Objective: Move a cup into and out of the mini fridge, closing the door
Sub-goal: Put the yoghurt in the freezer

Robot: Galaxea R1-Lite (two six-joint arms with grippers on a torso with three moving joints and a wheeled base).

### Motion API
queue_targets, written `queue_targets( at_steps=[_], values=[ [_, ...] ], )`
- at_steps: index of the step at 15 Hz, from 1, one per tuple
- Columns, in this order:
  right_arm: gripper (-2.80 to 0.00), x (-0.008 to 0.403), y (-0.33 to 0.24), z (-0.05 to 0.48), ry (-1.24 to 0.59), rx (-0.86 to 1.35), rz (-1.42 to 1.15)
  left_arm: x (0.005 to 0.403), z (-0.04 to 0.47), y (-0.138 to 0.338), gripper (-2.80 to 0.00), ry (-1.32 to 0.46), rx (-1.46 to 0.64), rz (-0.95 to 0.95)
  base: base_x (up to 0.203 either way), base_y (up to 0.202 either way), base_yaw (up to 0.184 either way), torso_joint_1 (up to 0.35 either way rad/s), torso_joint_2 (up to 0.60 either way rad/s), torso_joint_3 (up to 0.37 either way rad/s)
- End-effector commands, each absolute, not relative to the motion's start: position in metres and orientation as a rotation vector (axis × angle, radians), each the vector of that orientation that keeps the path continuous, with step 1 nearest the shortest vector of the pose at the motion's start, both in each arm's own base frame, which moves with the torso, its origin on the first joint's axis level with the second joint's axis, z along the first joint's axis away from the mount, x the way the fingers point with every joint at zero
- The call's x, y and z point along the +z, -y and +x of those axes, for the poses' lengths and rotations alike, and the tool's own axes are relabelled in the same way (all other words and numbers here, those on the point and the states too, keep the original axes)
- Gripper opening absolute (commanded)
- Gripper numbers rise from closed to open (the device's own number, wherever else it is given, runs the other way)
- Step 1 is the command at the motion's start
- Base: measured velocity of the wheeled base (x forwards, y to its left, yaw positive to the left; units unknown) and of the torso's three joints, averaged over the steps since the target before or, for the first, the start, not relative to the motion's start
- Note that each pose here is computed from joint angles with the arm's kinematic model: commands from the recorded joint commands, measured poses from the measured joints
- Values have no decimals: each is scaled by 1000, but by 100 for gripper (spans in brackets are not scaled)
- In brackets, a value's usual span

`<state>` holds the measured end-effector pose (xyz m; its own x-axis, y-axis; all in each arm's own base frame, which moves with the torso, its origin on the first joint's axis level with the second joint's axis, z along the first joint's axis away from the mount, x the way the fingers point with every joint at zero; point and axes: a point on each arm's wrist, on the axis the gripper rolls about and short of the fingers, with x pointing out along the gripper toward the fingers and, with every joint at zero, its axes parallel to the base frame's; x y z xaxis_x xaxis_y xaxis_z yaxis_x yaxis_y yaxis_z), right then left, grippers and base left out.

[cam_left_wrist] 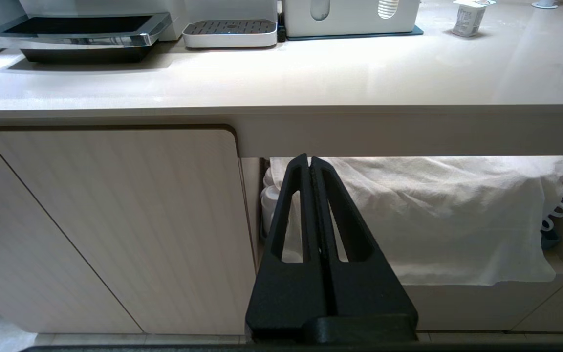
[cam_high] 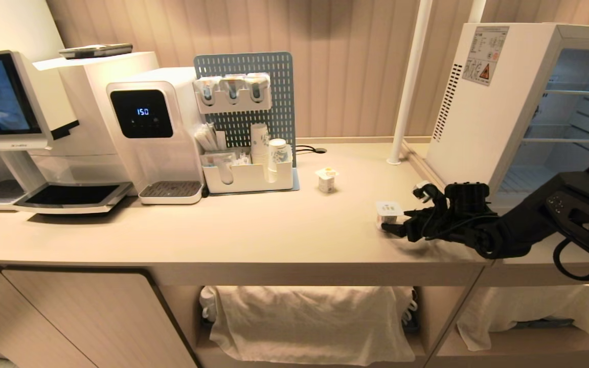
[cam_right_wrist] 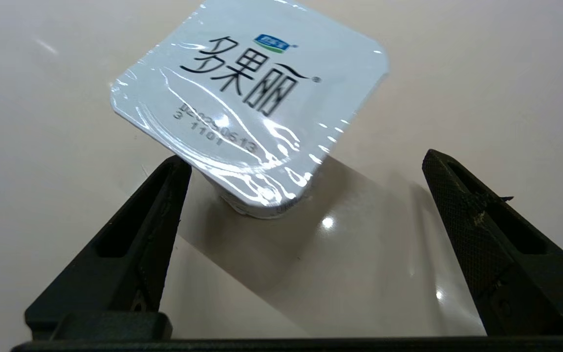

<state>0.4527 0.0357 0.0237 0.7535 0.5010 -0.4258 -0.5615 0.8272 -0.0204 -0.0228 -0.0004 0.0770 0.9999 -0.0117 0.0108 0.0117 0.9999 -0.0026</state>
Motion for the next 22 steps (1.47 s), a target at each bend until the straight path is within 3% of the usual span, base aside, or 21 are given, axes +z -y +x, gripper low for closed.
queue_targets(
  at_steps=[1,9,10,19,22],
  values=[
    [0,22,-38,462,-418,589,-153,77,-23,0,-280,11,-12,-3,0,0,0,0,0,0],
    [0,26,-49,483,-421,570,-170,77,-23,0,-280,11,-12,-3,0,0,0,0,0,0],
    [-280,25,-50,483,-421,570,-171,77,-23,0,-280,11,-12,-3,0,0,0,0,0,0],
    [-280,38,-48,472,-427,569,-169,77,-23,0,-280,11,-12,-3,0,0,0,0,0,0],
    [-280,67,-41,450,-410,557,-166,77,-23,0,-280,12,-12,-3,0,0,0,0,0,0]
  ],
)
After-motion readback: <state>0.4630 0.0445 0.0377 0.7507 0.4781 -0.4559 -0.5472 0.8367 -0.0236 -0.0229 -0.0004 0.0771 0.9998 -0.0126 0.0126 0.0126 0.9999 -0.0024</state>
